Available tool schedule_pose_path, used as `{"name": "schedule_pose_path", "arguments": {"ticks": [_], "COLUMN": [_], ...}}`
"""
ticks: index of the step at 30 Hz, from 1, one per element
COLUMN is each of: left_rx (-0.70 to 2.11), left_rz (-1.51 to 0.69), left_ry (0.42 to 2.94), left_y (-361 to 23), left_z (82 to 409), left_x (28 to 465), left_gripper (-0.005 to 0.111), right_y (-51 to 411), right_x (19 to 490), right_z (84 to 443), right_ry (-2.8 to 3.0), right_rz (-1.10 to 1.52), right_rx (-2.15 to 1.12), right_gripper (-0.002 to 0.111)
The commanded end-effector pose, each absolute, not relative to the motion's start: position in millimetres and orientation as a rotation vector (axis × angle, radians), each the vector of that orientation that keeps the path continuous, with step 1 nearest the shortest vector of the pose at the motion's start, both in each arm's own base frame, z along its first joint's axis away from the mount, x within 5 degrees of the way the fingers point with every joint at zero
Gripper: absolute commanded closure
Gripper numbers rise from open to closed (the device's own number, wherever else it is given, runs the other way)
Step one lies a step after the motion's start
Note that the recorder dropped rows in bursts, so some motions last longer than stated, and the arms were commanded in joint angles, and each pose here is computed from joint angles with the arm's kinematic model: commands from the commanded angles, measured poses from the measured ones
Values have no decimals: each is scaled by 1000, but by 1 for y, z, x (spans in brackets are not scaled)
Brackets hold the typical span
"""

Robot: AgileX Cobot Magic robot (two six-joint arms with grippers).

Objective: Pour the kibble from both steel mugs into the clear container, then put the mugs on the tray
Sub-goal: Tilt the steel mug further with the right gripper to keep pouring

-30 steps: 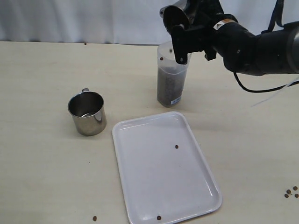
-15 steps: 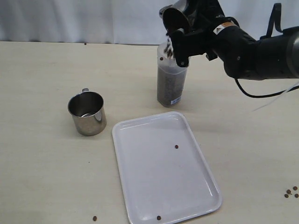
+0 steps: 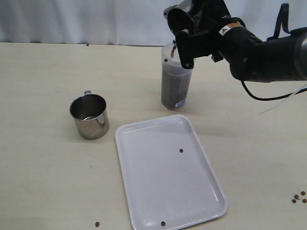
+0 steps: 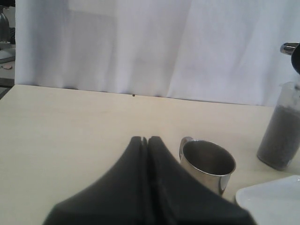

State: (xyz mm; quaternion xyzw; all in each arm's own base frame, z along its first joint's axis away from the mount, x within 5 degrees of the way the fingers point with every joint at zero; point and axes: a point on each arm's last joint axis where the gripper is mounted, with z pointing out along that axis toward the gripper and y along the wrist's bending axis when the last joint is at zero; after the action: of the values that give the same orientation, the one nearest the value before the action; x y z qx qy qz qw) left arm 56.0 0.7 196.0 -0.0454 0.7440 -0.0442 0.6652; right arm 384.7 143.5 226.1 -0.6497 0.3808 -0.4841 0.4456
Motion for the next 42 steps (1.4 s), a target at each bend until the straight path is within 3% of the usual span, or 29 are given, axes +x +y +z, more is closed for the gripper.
{"name": "schedule_pose_path", "arguments": {"ticks": [1,42], "left_rx": [-106,-106], "left_rz": [-106,-106], "left_ry": [1676,1676], "left_y": [1,1], "left_z": [196,196], "left_x": [56,56], "left_gripper": [107,107], "right_y": [142,147], "right_x": [385,382], "right_z": [232,237], "right_ry": [936,755], "right_rz": [-1227,-1304], "right_rx": [-1567,-1570], "right_gripper": [103,103]}}
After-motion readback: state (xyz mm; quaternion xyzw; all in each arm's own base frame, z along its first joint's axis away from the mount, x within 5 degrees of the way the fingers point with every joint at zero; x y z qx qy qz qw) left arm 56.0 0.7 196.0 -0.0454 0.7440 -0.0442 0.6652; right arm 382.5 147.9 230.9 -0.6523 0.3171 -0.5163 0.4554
